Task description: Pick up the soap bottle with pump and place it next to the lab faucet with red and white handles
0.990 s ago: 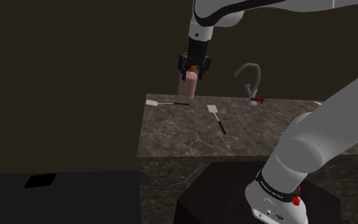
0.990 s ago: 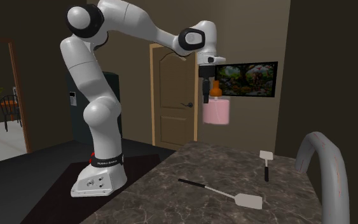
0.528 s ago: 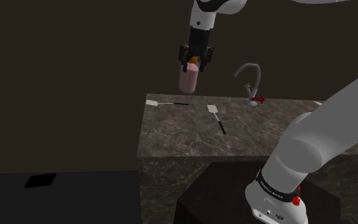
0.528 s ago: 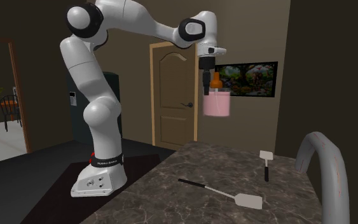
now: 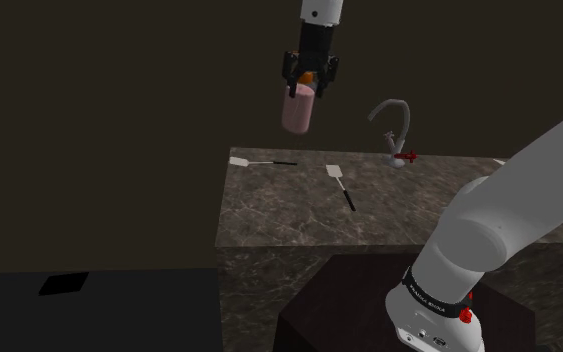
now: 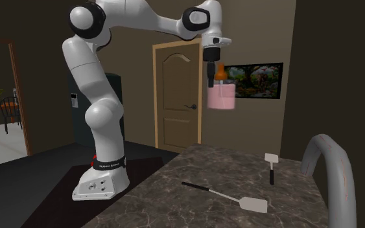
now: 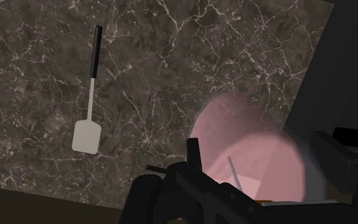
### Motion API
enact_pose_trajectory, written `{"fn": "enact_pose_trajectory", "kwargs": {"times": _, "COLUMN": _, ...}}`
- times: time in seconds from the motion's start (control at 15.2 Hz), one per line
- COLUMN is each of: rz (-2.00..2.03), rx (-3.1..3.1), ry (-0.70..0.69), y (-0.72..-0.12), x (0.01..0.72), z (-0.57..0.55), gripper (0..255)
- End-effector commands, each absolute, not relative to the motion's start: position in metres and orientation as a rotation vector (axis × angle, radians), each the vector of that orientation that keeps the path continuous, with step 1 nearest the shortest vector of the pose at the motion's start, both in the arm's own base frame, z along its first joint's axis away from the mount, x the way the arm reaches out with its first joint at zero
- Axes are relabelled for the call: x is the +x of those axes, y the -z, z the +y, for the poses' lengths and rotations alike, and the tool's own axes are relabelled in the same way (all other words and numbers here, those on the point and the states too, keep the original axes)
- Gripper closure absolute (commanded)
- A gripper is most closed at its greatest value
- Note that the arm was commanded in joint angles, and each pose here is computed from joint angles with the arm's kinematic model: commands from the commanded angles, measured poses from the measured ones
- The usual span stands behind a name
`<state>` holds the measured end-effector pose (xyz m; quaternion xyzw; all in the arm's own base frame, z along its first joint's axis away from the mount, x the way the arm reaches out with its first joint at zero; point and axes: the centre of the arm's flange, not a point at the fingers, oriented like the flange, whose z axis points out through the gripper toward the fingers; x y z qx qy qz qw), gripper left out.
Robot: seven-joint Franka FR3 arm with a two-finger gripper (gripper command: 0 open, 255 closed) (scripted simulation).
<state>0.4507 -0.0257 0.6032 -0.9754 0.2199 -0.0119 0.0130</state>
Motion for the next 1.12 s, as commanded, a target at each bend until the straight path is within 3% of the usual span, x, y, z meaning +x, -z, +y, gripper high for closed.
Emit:
{"fn": "enact_pose_trajectory", "kwargs": {"times": 0.0, "rz": 0.685, "rx": -3.039, "ry": 0.037, "y": -0.615, "x": 0.449, "z": -0.026, "gripper": 255}}
{"fn": "enact_pose_trajectory", "kwargs": {"times": 1.06, "rz": 0.685, "rx": -3.039, "ry": 0.037, "y": -0.699, "x": 0.449, "z": -0.026, "gripper": 255}}
